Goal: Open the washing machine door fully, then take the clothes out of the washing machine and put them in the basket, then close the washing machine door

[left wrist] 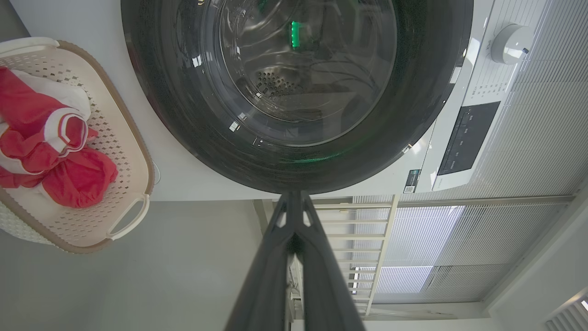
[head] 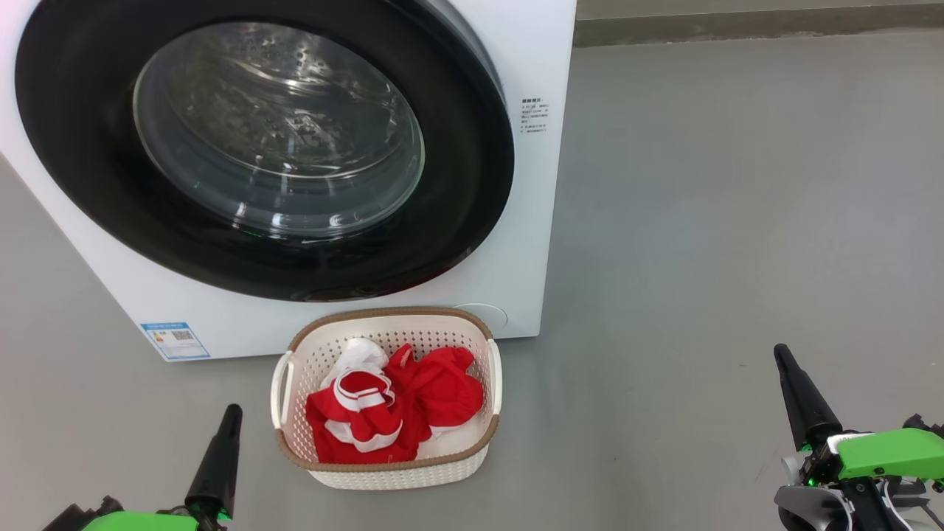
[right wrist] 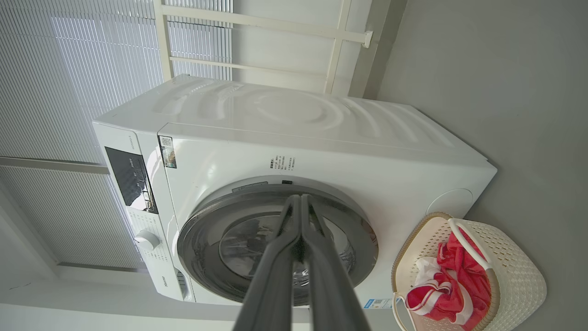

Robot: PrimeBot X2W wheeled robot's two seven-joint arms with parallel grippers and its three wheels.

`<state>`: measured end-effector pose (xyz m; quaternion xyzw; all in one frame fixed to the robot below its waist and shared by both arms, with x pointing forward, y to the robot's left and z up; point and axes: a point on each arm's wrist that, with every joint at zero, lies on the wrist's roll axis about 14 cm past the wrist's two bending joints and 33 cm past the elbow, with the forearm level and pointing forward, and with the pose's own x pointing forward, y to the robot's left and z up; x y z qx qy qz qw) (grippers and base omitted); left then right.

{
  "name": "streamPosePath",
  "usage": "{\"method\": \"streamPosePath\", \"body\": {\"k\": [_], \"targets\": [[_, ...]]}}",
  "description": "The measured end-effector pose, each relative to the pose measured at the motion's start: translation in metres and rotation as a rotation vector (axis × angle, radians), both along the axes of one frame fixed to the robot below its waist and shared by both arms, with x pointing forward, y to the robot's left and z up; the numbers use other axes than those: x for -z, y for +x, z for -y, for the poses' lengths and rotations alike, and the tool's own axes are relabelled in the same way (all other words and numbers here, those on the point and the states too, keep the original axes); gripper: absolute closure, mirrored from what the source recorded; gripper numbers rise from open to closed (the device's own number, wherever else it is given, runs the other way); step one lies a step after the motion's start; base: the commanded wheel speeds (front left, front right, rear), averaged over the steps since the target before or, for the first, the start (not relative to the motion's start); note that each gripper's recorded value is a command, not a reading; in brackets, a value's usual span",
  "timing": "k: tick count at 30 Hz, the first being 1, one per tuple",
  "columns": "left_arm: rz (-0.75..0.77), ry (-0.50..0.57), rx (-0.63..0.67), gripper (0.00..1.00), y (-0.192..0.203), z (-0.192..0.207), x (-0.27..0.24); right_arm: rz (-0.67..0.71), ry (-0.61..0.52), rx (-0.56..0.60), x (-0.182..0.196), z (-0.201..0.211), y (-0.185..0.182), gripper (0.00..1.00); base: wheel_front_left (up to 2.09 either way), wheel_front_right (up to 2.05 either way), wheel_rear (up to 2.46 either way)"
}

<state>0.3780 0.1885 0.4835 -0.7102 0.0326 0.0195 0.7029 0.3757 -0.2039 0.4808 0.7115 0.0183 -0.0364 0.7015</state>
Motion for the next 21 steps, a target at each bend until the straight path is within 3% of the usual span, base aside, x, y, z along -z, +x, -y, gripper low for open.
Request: {"method": "streamPosePath", "body": {"k": [21], "targets": [[0.0, 0.0, 0.0, 1.0, 0.0, 0.0, 0.0, 0.0, 0.0, 0.0, 0.0, 0.0, 0.0, 1.0, 0.0, 0.0, 0.0]]}}
